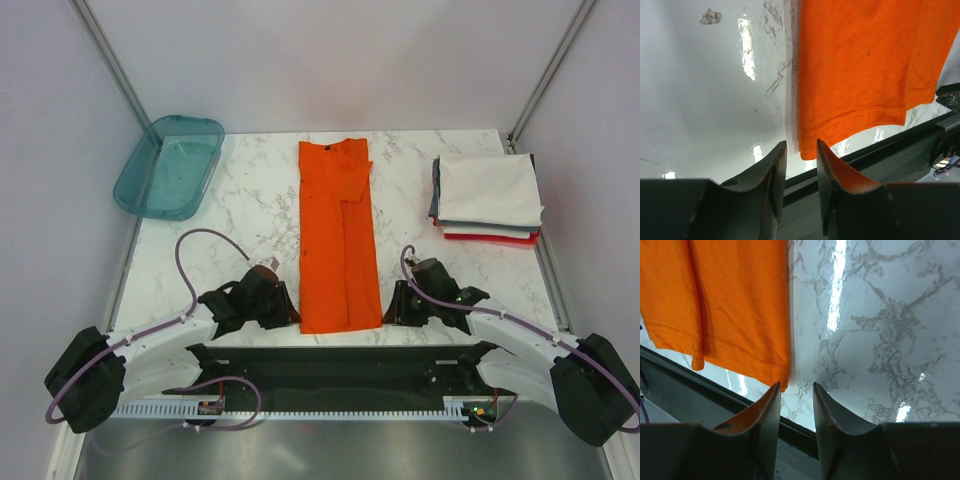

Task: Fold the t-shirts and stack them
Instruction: Fold the tshirt

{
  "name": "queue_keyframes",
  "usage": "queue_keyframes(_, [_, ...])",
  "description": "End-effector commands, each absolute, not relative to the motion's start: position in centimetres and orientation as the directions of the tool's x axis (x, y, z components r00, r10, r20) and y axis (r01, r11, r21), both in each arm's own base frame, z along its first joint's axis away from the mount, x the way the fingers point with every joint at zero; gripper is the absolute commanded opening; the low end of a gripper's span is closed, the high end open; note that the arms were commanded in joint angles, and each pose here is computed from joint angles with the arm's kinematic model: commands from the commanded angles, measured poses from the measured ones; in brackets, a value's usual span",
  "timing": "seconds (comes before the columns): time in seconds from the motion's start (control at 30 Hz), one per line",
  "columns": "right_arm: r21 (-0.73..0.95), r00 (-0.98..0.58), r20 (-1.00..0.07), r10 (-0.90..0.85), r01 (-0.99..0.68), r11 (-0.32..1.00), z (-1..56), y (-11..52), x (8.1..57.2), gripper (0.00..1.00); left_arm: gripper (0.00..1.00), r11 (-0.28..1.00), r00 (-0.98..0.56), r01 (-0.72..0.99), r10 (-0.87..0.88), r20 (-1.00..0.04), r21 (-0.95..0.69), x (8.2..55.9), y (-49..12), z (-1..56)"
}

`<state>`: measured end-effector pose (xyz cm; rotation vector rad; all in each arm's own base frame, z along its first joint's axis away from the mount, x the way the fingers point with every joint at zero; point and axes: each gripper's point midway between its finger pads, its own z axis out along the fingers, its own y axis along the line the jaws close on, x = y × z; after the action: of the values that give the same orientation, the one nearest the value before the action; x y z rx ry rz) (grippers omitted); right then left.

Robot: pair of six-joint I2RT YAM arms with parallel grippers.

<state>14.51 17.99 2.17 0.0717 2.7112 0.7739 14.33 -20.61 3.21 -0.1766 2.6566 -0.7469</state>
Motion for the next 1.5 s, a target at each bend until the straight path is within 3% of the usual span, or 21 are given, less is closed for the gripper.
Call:
queue_keyframes(0.0, [0.579, -0.946, -0.289, 0.145, -0.052, 0.814, 2.8, 19.2, 14.6, 0.40, 0.38, 0.810, -0.927, -0.027, -0.239, -0.289, -0.586, 14.1, -21.8, 3.8])
queue_keyframes(0.33, [0.588, -0.958, -0.259, 0.121, -0.057, 0.807, 2.1, 20.0, 14.5, 0.36, 0.41, 0.782, -0.940, -0.028, -0.233, -0.250, -0.623, 13.8, -22.9, 3.1])
queue_keyframes(0.43, [0.591, -0.960, -0.257, 0.113, -0.064, 0.804, 2.1, 20.1, 14.4, 0.34, 0.34, 0.779, -0.940, -0.026, -0.232, -0.250, -0.626, 13.9, -23.1, 2.9])
queue_keyframes(0.7, [0.598, -0.961, -0.257, 0.099, -0.078, 0.798, 2.2, 20.5, 14.5, 0.13, 0.28, 0.777, -0.943, -0.023, -0.226, -0.244, -0.629, 13.8, -23.3, 2.7])
queue_keyframes(0.83, [0.608, -0.958, -0.268, 0.101, -0.087, 0.789, 2.9, 20.8, 14.9, 0.00, 0.02, 0.772, -0.941, -0.022, -0.230, -0.247, -0.635, 13.9, -23.3, 2.7])
queue_keyframes(1.17, [0.600, -0.913, -0.390, 0.119, -0.154, 0.785, 8.1, 22.3, 19.1, 0.00, 0.02, 0.728, -0.919, 0.008, -0.265, -0.291, -0.686, 16.5, -23.8, 6.9])
queue_keyframes(1.47, [0.550, -0.841, -0.512, 0.172, -0.167, 0.819, 12.0, 22.5, 26.1, 0.00, 0.02, 0.690, -0.868, 0.040, -0.335, -0.367, -0.723, 23.6, -23.3, 12.5])
